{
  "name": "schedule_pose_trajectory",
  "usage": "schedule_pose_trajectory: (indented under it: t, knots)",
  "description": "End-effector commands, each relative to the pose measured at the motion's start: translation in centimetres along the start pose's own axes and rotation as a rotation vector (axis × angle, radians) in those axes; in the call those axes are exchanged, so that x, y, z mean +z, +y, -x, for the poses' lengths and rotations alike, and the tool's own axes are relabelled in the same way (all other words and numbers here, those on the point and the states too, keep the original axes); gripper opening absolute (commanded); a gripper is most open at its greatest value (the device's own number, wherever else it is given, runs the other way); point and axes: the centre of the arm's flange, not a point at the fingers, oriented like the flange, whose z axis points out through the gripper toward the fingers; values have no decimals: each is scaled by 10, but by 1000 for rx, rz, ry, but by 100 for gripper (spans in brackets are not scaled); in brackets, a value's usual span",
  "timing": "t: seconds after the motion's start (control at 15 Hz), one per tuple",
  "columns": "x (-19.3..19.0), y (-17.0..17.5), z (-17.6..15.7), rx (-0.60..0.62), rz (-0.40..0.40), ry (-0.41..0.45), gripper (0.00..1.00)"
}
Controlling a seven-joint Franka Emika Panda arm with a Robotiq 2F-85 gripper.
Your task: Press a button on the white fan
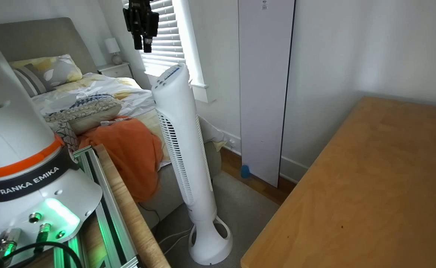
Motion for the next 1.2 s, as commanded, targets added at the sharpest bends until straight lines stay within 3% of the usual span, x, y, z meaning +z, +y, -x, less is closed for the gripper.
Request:
schedule_pose_trajectory:
  t: [0.0, 0.13, 0.2, 1.13]
  knots:
    - [25, -1, -8, 7, -2, -45, 20]
    - [35, 1, -10, 20, 3, -66, 4]
    - [39, 2, -12, 22, 3, -69, 1]
    - [83, 16, -31, 16, 4, -86, 0]
